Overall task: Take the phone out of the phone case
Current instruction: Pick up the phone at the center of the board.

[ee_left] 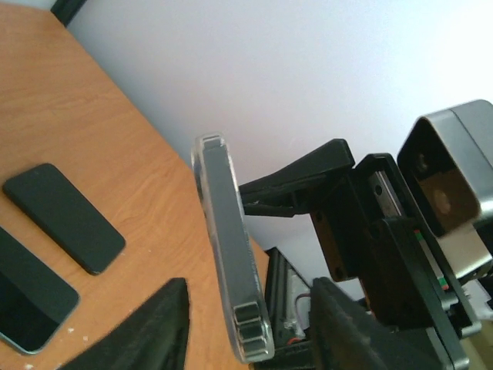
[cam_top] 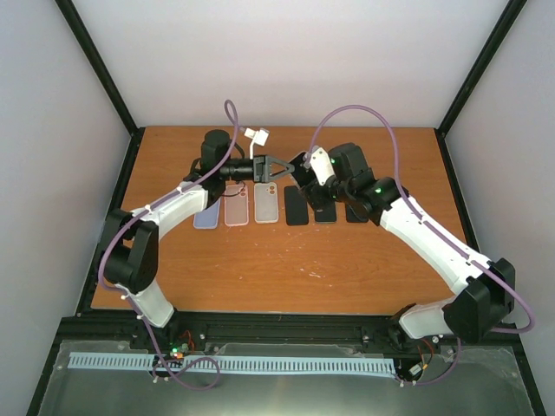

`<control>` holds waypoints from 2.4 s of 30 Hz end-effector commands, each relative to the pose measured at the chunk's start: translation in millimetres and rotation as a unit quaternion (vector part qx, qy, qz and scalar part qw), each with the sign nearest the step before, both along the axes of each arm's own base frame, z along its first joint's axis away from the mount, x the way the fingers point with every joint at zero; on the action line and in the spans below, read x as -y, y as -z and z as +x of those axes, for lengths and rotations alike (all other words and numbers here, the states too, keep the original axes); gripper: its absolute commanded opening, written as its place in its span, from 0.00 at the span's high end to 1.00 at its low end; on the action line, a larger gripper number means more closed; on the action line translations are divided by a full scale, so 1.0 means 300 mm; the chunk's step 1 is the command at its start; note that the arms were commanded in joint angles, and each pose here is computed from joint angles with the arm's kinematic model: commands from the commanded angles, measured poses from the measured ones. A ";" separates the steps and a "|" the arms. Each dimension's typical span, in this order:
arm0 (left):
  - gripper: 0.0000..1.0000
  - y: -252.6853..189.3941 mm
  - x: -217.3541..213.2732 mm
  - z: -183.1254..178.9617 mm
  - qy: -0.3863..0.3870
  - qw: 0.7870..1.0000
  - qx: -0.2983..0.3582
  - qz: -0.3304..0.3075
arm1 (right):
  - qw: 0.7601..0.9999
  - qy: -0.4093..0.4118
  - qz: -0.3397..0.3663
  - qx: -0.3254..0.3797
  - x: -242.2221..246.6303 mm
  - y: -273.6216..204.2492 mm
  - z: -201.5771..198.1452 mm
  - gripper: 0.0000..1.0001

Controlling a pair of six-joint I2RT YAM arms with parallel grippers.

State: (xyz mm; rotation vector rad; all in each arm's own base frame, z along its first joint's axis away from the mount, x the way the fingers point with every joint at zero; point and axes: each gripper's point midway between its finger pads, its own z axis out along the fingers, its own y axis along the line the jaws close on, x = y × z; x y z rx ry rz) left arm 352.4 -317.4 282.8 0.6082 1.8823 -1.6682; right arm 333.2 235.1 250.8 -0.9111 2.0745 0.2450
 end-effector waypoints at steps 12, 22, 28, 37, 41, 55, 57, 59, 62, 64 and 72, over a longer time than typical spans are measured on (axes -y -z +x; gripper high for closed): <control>0.99 -0.052 -0.003 -0.061 0.036 0.999 0.035 -0.009 | 0.998 -0.028 0.022 0.045 -0.042 -0.125 -0.021 0.09; 0.99 -0.085 -0.045 -0.173 0.087 0.985 0.147 0.018 | 0.992 -0.093 0.080 -0.027 0.057 -0.152 -0.146 0.00; 0.99 -0.083 -0.054 -0.232 0.129 0.973 0.191 0.019 | 0.980 -0.147 0.108 -0.076 0.072 -0.167 -0.219 0.01; 0.99 -0.089 -0.028 -0.296 0.164 0.959 0.229 0.026 | 0.962 -0.199 0.138 -0.124 0.024 -0.164 -0.276 0.19; 0.99 -0.086 -0.013 -0.319 0.179 0.954 0.238 0.027 | 0.958 -0.213 0.133 -0.142 -0.001 -0.151 -0.286 0.22; 0.98 -0.091 0.011 -0.352 0.202 0.946 0.253 0.030 | 0.949 -0.249 0.115 -0.157 -0.071 -0.121 -0.339 0.56; 0.97 -0.092 0.012 -0.360 0.207 0.945 0.252 0.027 | 0.946 -0.254 0.116 -0.162 -0.078 -0.114 -0.350 0.61; 0.98 -0.095 0.013 -0.363 0.208 0.944 0.255 0.026 | 0.945 -0.257 0.115 -0.166 -0.083 -0.106 -0.355 0.67; 0.98 -0.101 0.018 -0.372 0.211 0.942 0.261 0.027 | 0.942 -0.259 0.119 -0.175 -0.087 -0.099 -0.364 0.71; 0.98 -0.101 0.022 -0.373 0.210 0.940 0.266 0.030 | 0.939 -0.262 0.125 -0.183 -0.093 -0.099 -0.372 0.73; 0.64 -0.131 0.025 -0.354 0.187 0.945 0.267 0.037 | 0.943 -0.249 0.147 -0.168 -0.100 -0.154 -0.349 0.97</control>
